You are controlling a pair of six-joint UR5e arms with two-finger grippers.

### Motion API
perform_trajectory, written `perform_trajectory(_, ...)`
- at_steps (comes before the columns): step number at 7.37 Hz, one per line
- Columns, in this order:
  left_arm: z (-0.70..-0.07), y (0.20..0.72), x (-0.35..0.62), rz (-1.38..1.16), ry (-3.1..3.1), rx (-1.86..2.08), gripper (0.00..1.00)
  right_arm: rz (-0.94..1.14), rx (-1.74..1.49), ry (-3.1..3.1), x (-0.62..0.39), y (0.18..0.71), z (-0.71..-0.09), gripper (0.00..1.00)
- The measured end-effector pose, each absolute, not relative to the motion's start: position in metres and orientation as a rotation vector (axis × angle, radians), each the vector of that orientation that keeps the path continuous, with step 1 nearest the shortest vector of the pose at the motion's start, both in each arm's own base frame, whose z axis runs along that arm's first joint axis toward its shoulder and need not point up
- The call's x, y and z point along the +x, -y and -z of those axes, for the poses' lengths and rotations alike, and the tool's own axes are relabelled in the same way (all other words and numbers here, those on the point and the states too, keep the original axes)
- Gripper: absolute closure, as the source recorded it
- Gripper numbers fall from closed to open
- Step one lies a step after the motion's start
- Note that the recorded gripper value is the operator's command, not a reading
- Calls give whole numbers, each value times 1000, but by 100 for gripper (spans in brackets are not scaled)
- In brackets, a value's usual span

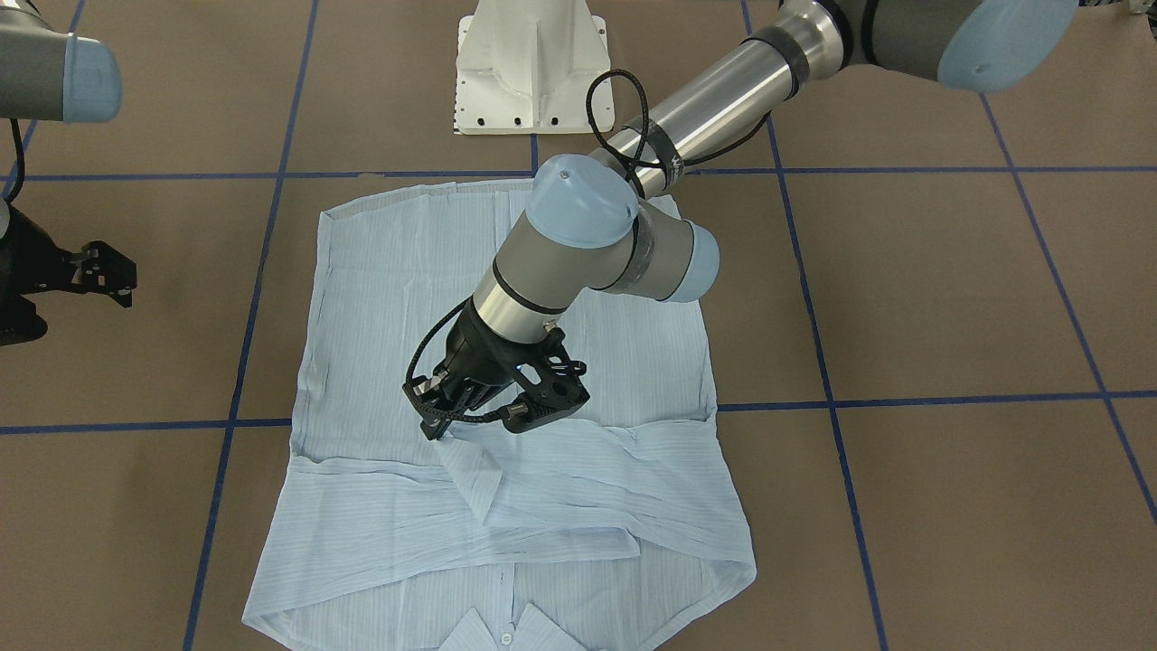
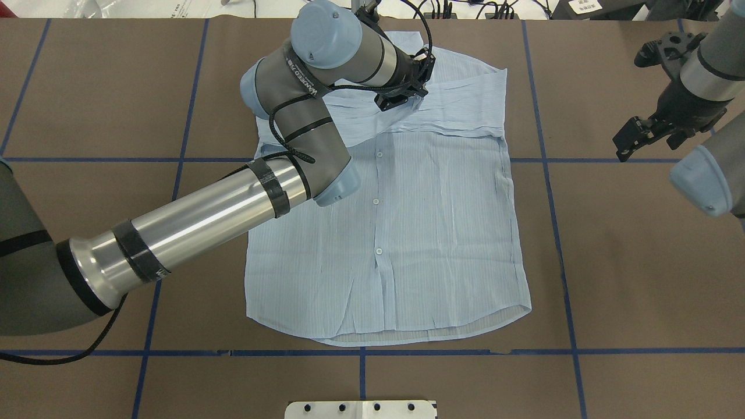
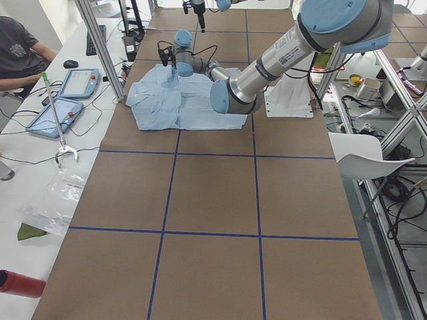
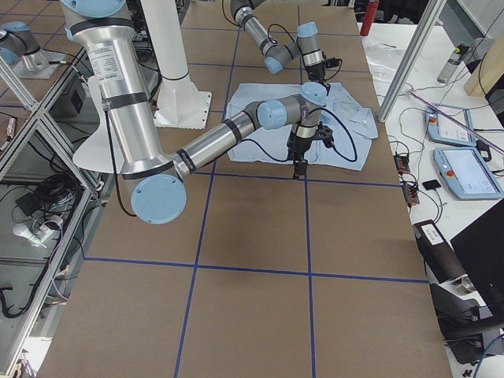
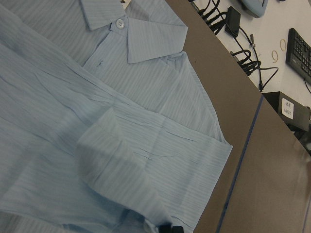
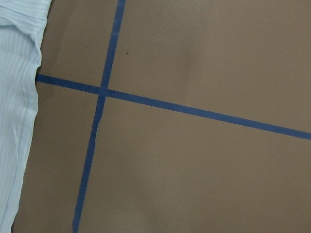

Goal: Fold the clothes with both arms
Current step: 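Lower the sleeve onto the chest and open the left gripper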

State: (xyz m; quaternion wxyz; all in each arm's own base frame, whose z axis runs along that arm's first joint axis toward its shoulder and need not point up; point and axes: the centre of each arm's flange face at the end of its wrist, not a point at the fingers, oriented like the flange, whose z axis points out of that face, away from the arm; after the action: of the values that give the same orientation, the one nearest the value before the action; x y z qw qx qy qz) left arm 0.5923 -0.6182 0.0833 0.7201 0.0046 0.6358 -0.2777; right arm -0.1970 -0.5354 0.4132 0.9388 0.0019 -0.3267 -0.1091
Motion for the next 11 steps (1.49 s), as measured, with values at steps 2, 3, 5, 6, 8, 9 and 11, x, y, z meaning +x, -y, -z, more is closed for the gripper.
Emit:
perform_trajectory(2, -82, 612, 602, 612, -1405, 21, 1, 224, 1, 664, -197, 536, -416, 0)
perform_trajectory(3, -64, 598, 613, 585, -1424, 26, 0, 226, 2, 664, -197, 536, -416, 0)
perform_trajectory(5, -19, 569, 631, 535, -1476, 52, 0, 229, 6, 665, -196, 537, -415, 0)
perform_trajectory(6, -25, 567, 634, 522, -1469, 66, 0, 230, 10, 666, -196, 537, -413, 0)
perform_trajectory(8, -55, 567, 636, 510, -1437, 80, 0, 230, 14, 671, -195, 536, -410, 0)
perform_trajectory(9, -62, 568, 636, 508, -1431, 83, 0, 228, 9, 680, -196, 535, -410, 0)
perform_trajectory(11, -83, 564, 628, 496, -1418, 88, 0, 228, 9, 730, -199, 532, -404, 0)
